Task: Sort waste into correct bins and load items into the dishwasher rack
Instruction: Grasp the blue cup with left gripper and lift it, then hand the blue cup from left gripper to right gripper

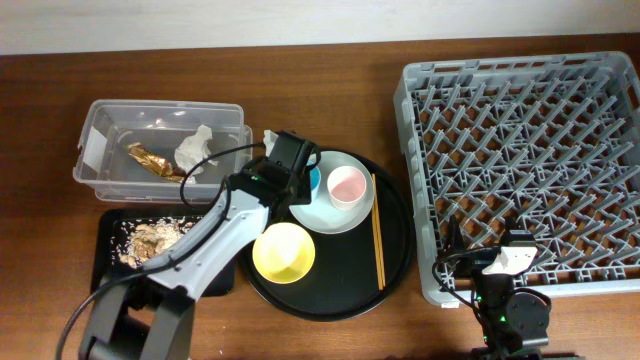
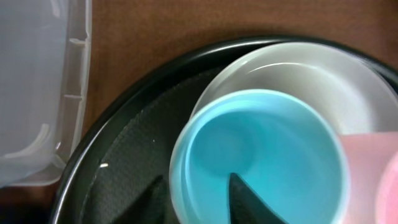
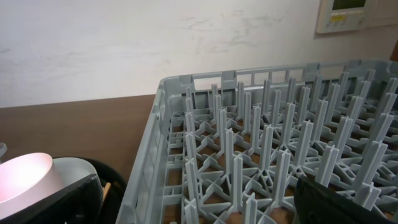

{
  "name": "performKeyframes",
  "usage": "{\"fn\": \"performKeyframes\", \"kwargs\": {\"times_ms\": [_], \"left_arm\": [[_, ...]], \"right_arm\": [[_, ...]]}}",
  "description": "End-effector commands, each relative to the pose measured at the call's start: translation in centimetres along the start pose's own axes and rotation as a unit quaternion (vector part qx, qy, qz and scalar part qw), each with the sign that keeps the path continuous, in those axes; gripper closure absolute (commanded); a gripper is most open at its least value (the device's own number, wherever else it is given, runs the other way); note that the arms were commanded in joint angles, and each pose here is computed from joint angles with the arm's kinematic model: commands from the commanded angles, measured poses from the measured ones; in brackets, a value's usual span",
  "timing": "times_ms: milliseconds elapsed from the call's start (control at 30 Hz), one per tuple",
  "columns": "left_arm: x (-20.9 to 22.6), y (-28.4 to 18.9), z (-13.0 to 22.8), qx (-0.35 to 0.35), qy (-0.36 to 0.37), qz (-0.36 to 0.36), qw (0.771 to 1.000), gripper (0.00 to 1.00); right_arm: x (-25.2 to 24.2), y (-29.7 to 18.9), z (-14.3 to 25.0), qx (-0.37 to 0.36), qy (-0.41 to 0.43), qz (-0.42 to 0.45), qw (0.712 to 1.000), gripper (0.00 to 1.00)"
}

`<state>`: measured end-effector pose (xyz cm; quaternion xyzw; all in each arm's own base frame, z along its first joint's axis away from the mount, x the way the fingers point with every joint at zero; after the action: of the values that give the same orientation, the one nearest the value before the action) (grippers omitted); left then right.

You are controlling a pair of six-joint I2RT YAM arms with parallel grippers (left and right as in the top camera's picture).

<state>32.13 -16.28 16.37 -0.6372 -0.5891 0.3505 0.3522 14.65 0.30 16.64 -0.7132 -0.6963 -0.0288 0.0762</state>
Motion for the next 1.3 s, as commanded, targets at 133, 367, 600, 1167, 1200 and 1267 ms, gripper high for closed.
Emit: {"fn": "performKeyframes", "kwargs": {"times_ms": [133, 367, 600, 1167, 1200, 1267], "left_arm": [[-0.2, 0.3, -0.7, -0.015, 0.0, 0.0, 1.0, 1.0], [2.4, -11.8, -5.4, -0.111, -0.047, 0.073, 0.99, 1.0], [5.7, -22.5, -5.8, -0.113, -0.031, 0.422, 0.899, 1.0], [0.6, -24.4, -5.3, -0.082, 0.127, 0.632, 0.76, 1.0], [0.2, -24.5, -5.1, -0.082, 0.134, 0.634, 0.757, 1.0], [-0.3, -24.7, -5.1, -0.086, 0.145, 0.638, 0.751, 1.0]], "right_arm": [[-0.1, 0.0, 0.2, 0.003, -0.002, 0.003, 1.0, 0.01], [1.0, -0.3, -2.3, -0.07, -0.004, -0.058, 0.996, 0.01], [4.5, -6.1, -13.3, -0.028, 0.063, -0.211, 0.975, 0.01], [11.3, 1.0, -21.5, 0.218, 0.098, -0.679, 0.694, 0.07], [11.5, 0.9, -21.6, 0.215, 0.093, -0.683, 0.692, 0.08], [12.1, 0.6, -21.5, 0.216, 0.087, -0.693, 0.683, 0.09]]}}
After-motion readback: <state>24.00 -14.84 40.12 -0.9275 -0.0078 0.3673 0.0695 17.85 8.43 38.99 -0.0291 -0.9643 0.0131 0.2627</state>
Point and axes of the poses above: each gripper's point midway between its finger pads, its own y axis out along the fingers, its own x axis along the line the jaws close on, z = x × y, the point moved 10 cm from there along -y, back along the fingers, and after that the axes turned 3 degrees about y, right-handed, at the moved point
